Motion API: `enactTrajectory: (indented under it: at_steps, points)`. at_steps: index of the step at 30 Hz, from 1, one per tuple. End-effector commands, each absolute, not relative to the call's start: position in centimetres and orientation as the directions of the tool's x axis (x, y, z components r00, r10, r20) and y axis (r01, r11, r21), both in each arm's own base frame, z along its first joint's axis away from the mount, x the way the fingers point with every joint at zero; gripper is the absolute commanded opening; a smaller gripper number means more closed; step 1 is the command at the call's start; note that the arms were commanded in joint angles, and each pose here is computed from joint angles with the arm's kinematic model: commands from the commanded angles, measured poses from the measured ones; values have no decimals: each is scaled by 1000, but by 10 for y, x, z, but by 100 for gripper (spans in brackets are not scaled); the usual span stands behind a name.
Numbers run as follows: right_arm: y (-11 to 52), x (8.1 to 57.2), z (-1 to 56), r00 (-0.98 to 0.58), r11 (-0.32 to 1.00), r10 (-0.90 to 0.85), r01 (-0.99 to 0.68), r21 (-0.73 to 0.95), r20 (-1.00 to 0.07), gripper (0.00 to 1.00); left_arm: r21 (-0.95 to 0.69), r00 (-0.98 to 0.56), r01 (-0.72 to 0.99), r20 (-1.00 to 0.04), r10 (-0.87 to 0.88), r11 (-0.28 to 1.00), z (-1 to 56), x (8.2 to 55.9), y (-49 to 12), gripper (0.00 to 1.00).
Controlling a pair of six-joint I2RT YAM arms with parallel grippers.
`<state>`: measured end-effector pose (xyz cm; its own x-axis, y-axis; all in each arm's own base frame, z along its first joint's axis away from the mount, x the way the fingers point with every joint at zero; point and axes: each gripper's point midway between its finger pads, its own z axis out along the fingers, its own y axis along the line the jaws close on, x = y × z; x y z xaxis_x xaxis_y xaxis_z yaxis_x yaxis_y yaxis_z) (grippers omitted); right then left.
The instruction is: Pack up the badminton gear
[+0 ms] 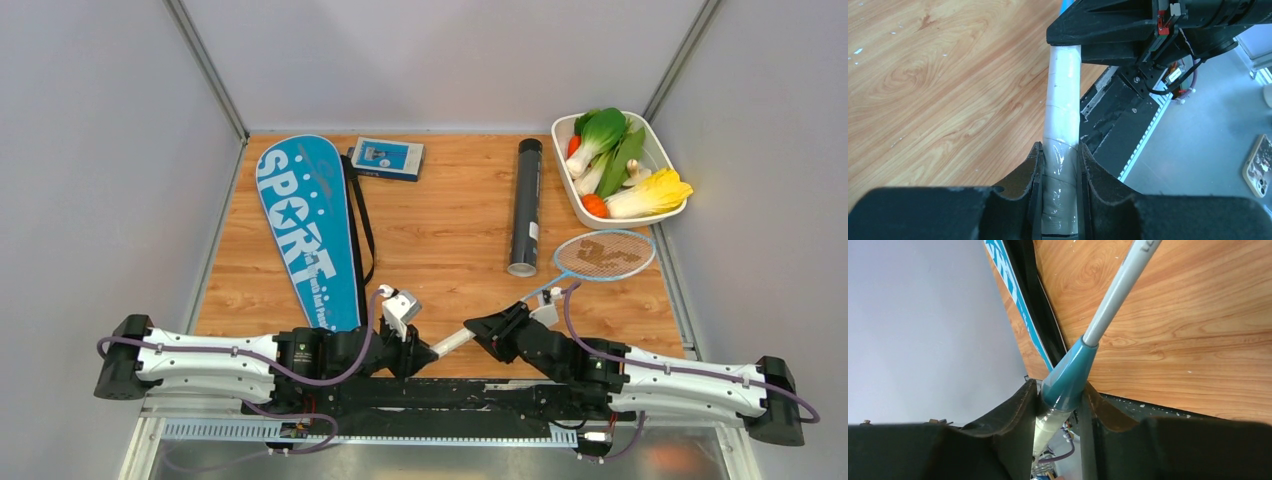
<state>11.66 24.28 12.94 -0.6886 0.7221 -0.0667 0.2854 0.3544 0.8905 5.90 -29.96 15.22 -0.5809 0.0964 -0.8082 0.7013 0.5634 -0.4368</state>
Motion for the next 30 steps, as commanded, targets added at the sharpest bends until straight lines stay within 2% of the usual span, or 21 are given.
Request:
enactTrajectory:
  at_steps: [1,5,7,9,11,13,20,24,28,30]
  points:
    - [249,121,153,-652,247,758,277,929,-7,26,-530,-583,708,-812,-38,466,192,57,-315,0]
    - [251,112,160,-649,255,761,280,925,-14,12,-548,-583,715,-810,-62,434,204,54,-312,3]
    - [252,109,164,-636,243,771,284,928,-7,9,-552,-581,710,-810,-79,437,209,56,-309,14]
    - [253,108,171,-610,222,792,282,933,-4,4,-550,-580,697,-810,-90,459,213,60,-301,34]
    - [254,107,178,-593,212,805,280,936,-5,0,-540,-572,684,-814,-99,491,217,65,-292,46]
    - [255,106,189,-579,211,815,263,942,-21,0,-531,-561,669,-820,-114,520,224,71,-282,54]
    - [265,104,227,-570,244,815,175,954,-104,0,-459,-492,587,-857,-157,667,237,100,-239,68]
    - [272,105,241,-571,307,798,111,945,-192,0,-385,-425,528,-891,-157,757,246,118,-215,78]
    - [278,106,253,-555,364,785,51,930,-277,0,-322,-379,474,-915,-141,820,259,130,-194,80]
    - [277,110,264,-532,416,768,-11,909,-358,0,-299,-360,453,-923,-135,840,265,134,-185,81]
